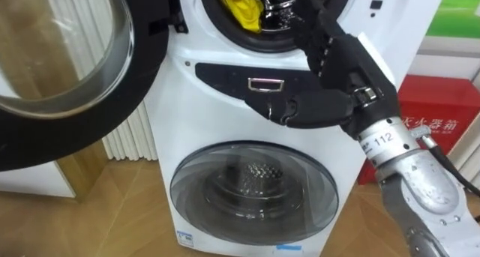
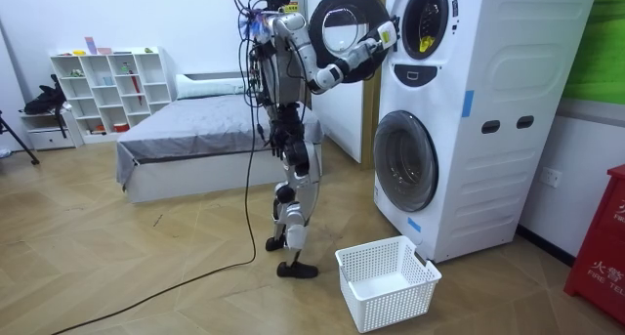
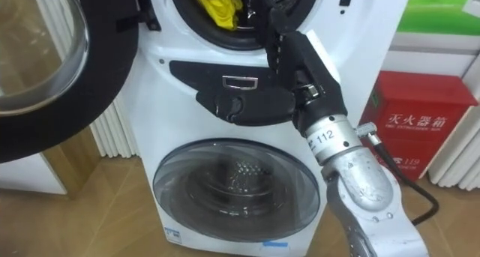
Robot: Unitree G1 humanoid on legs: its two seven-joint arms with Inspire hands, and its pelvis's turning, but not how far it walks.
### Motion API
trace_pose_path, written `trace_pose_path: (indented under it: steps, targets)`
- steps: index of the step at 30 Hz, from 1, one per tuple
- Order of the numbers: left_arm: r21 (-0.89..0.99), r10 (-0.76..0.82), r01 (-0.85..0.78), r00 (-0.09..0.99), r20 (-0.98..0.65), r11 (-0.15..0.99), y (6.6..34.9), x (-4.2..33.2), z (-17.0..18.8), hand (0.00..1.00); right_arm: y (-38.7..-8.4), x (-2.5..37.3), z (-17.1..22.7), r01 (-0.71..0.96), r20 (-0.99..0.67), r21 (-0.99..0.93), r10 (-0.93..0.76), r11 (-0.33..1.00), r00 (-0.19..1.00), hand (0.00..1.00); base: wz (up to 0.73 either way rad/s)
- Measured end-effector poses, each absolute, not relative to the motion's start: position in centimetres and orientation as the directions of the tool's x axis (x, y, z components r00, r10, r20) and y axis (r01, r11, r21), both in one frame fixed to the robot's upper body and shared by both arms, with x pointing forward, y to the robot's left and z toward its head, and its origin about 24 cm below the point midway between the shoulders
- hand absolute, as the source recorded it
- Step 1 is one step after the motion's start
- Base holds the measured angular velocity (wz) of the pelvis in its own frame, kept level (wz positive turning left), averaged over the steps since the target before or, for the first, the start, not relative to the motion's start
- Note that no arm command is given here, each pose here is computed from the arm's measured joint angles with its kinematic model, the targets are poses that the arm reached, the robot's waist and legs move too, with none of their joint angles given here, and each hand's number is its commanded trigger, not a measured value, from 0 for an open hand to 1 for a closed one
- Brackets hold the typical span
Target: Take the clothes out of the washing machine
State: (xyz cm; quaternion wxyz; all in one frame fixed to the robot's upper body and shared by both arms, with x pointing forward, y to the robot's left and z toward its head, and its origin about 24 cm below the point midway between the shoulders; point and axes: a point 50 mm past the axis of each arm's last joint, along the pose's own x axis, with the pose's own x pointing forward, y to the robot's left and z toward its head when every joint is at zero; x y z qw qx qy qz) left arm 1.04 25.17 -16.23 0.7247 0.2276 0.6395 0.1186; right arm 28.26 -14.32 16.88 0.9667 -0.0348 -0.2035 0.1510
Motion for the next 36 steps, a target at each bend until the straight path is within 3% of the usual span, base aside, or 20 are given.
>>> trace_pose_path:
  steps: [24,36]
  targets:
    - [0.458,0.453,0.142,0.069,-0.889,0.877,26.2,-0.6,-16.1,0.00,-15.8,31.2,14.4,-0.143,0.259,-0.134,0.174,0.981,0.950,0.00,-0.03]
    - [0.464,0.434,0.120,0.209,-0.876,0.878,26.0,4.7,-15.8,0.00,-17.7,30.8,16.2,-0.032,0.344,-0.193,0.098,0.981,0.934,0.00,0.03]
